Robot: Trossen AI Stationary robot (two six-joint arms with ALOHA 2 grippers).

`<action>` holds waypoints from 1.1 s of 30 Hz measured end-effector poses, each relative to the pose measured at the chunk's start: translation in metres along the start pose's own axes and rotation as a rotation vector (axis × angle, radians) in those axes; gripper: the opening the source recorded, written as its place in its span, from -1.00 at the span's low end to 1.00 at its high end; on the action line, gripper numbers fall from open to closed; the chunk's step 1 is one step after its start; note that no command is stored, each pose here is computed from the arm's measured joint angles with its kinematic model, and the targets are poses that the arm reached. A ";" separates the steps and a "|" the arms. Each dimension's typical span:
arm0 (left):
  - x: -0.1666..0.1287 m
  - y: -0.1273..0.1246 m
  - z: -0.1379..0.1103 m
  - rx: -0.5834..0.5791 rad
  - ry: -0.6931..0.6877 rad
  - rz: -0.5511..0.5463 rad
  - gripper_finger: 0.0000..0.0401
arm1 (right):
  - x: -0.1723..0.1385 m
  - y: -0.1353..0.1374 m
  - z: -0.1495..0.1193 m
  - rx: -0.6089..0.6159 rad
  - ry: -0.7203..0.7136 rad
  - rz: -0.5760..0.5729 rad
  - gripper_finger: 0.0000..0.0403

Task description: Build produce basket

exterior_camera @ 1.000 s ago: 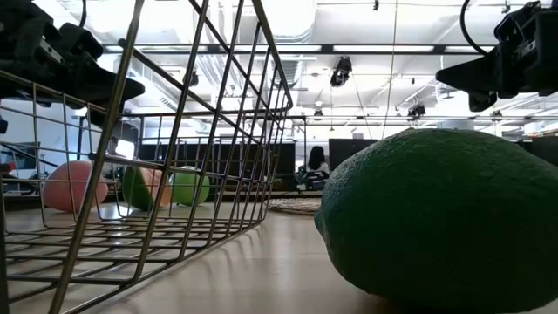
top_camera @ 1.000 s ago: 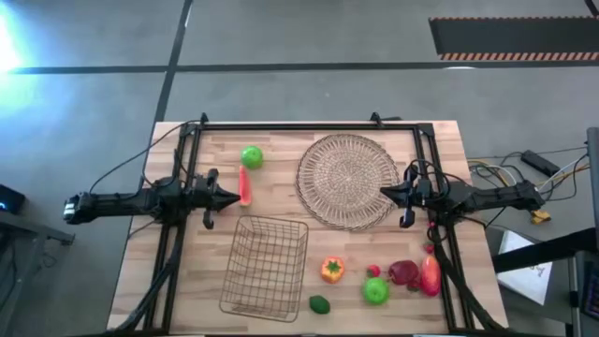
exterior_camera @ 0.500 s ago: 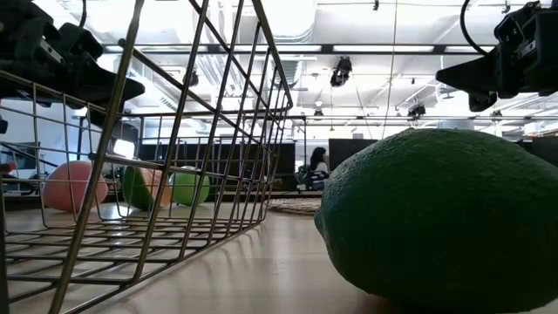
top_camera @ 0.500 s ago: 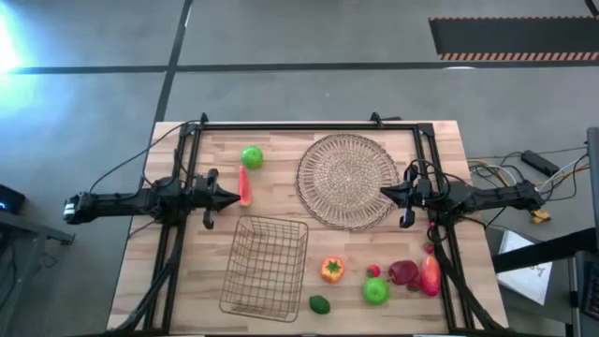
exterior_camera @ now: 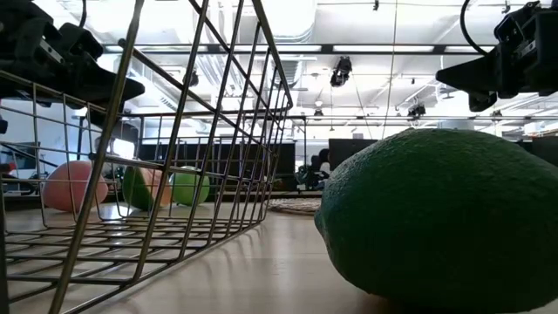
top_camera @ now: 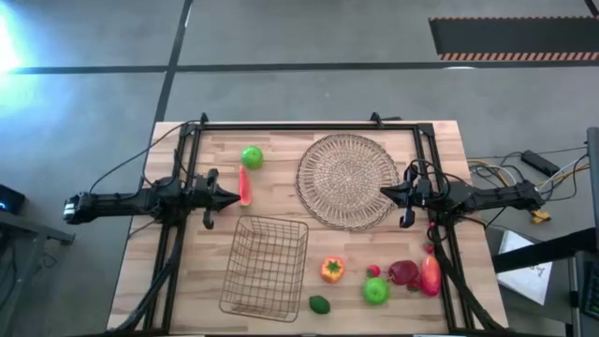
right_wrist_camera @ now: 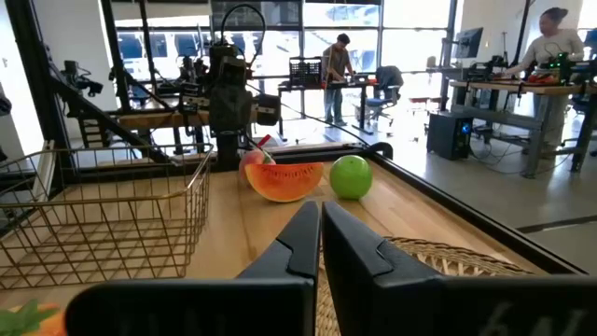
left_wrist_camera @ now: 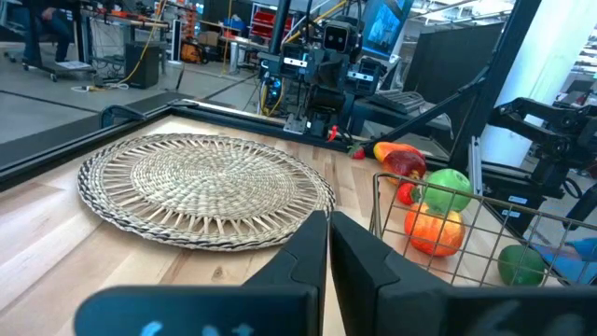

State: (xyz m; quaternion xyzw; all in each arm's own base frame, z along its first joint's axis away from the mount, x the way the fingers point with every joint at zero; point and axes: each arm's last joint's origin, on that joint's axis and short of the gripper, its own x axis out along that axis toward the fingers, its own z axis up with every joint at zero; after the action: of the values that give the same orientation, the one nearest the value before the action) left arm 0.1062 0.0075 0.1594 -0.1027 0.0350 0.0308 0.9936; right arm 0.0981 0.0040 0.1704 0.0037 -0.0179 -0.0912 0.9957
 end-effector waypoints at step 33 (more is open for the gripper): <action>-0.001 -0.012 0.046 0.050 -0.200 -0.127 -1.00 | 0.000 0.000 0.000 0.000 0.000 0.000 -0.96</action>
State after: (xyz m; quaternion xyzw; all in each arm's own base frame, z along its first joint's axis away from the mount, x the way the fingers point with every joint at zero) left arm 0.1090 0.0051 0.2067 -0.0764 -0.0702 -0.0231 0.9943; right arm 0.0981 0.0040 0.1704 0.0038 -0.0179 -0.0911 0.9957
